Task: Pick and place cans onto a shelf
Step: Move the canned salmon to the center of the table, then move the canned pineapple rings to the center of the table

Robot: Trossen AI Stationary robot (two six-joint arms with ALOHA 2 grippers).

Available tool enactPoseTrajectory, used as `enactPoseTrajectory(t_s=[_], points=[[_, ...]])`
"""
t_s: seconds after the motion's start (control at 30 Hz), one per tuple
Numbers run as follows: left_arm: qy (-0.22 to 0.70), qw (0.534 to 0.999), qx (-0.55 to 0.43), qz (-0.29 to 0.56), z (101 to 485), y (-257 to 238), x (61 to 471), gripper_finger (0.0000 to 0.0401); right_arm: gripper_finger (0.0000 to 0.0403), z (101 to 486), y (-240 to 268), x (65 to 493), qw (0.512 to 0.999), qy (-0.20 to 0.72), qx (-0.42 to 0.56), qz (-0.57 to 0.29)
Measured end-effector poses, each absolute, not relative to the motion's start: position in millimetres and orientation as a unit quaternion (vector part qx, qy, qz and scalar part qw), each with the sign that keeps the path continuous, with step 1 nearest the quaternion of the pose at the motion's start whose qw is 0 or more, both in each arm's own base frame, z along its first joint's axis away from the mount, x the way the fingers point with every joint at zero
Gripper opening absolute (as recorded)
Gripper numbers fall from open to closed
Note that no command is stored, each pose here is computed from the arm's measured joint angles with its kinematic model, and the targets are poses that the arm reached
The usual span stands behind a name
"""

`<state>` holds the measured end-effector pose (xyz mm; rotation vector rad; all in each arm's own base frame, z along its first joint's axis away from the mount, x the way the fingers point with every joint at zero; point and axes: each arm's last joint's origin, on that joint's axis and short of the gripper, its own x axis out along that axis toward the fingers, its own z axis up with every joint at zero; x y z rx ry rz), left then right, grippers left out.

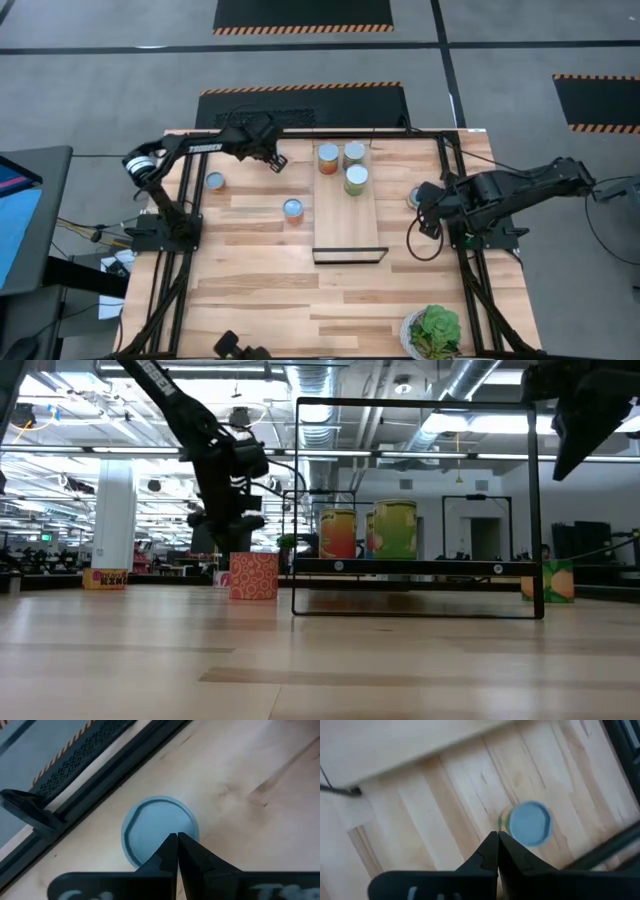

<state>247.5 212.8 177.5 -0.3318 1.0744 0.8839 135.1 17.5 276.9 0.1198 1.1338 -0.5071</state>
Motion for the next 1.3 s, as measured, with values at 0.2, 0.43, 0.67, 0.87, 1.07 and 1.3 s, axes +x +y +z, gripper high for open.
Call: enactPoseTrajectory(t_s=[0.2, 0.43, 0.67, 0.87, 1.07, 1.3], points=[[0.531, 0.725, -0.173, 0.403, 165, 217, 253, 0.0, 0.0022, 277, 18, 135, 0.811, 0.533, 0.054, -0.236], [0.562, 0.714, -0.221, 0.356, 165, 198, 256, 0.0, 0.0028, 277, 23, 134, 0.816, 0.532, 0.045, -0.22], [0.58, 0.734, -0.242, 0.256, 176, 148, 275, 0.0, 0.0021, 277, 30, 133, 0.823, 0.529, 0.035, -0.204], [0.596, 0.742, -0.155, 0.266, 209, 107, 269, 0.0, 0.0026, 277, 34, 132, 0.829, 0.522, 0.027, -0.199], [0.664, 0.618, -0.08, 0.414, 222, 110, 228, 0.0, 0.0026, 278, 39, 131, 0.832, 0.516, 0.039, -0.199], [0.669, 0.555, -0.166, 0.466, 197, 150, 190, 0.0, 0.002, 278, 45, 130, 0.839, 0.508, 0.031, -0.191]])
